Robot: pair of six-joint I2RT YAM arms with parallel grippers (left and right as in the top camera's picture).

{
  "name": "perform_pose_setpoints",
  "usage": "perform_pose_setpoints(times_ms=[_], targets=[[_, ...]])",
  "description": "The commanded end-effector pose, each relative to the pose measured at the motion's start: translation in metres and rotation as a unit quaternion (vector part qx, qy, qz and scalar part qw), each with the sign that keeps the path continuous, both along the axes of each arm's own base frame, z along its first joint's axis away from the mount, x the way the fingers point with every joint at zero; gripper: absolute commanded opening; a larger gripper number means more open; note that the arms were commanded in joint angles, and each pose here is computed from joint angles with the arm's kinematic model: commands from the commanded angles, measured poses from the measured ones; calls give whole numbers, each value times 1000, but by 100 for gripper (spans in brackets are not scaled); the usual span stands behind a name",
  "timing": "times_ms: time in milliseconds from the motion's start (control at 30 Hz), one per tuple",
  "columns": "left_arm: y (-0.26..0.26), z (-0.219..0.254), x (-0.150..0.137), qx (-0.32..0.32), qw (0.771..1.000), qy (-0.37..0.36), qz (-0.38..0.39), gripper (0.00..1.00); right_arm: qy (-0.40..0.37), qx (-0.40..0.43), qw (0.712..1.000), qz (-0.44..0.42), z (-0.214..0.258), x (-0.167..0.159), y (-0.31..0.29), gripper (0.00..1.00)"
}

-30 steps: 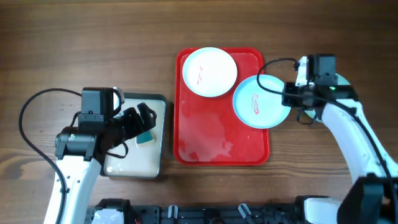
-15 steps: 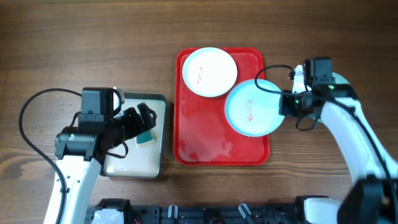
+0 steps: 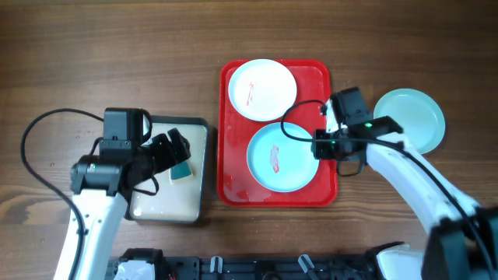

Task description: Clean dirty plates on tray and stack at the side

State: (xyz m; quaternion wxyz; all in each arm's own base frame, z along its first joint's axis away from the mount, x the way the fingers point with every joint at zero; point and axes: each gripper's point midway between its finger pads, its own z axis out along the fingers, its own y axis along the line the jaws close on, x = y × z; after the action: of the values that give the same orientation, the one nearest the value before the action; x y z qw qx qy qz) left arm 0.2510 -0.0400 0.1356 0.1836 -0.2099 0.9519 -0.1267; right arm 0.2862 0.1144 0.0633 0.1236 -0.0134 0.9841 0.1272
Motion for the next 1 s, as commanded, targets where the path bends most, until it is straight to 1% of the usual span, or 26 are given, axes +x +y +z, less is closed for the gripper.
perform_pose_setpoints(times_ms=[0,33,67,100,133,167,200,233,267,300,367,433,467,533,567,600,667,733,800,833,867,900,933,967], targets=[[3,-30,4,31,998,59,-7,87,-107,25,993,35,67,14,7,32],[9,-45,4,50,995,89,7,80,-114,30,992,36,74,10,7,32],[15,-58,3,63,991,116,32,77,-116,31,992,35,79,6,6,32],[16,-72,6,67,988,136,41,72,-115,31,992,35,81,3,5,32],[9,-89,10,53,985,158,35,64,-111,30,993,35,80,0,4,32],[-6,-110,4,12,979,203,22,52,-106,28,993,35,79,-2,3,32],[-13,-123,-3,-5,972,235,18,41,-105,28,993,35,79,-2,3,32],[-16,-133,-8,-12,966,259,17,29,-105,28,993,35,78,-2,3,32],[-16,-141,-12,-11,961,274,17,13,-105,29,993,34,78,-2,3,32],[-16,-147,-14,-10,959,284,16,4,-104,29,994,32,78,-2,3,32],[-15,-150,-13,-8,958,286,16,4,-105,29,994,32,78,-2,3,33],[-14,-137,0,-9,964,265,8,4,-104,29,994,32,78,-2,3,33],[-13,-127,6,-11,966,257,11,6,-104,29,994,32,78,-2,3,32],[-6,-93,21,-2,973,230,11,29,-104,29,994,32,78,-2,3,33],[-3,-84,24,8,976,218,6,42,-104,29,994,32,78,-2,3,33],[5,-79,27,29,978,206,11,52,-104,29,994,32,78,-2,3,33],[18,-81,28,66,977,203,20,53,-104,29,994,32,78,-2,3,32],[26,-95,26,90,974,205,25,47,-104,29,994,32,78,-2,3,33],[26,-116,23,88,974,205,27,43,-101,32,994,24,78,-2,3,32],[24,-127,21,81,975,205,25,38,-101,33,994,23,78,-2,3,32],[20,-135,20,70,976,204,22,32,-101,33,994,23,78,-2,3,32],[16,-140,18,61,977,205,18,20,-100,33,994,21,78,-2,3,33],[17,-141,18,62,977,205,16,4,-100,34,994,19,78,-2,3,32],[16,-138,22,63,979,195,0,4,-100,34,994,20,78,-2,3,33]])
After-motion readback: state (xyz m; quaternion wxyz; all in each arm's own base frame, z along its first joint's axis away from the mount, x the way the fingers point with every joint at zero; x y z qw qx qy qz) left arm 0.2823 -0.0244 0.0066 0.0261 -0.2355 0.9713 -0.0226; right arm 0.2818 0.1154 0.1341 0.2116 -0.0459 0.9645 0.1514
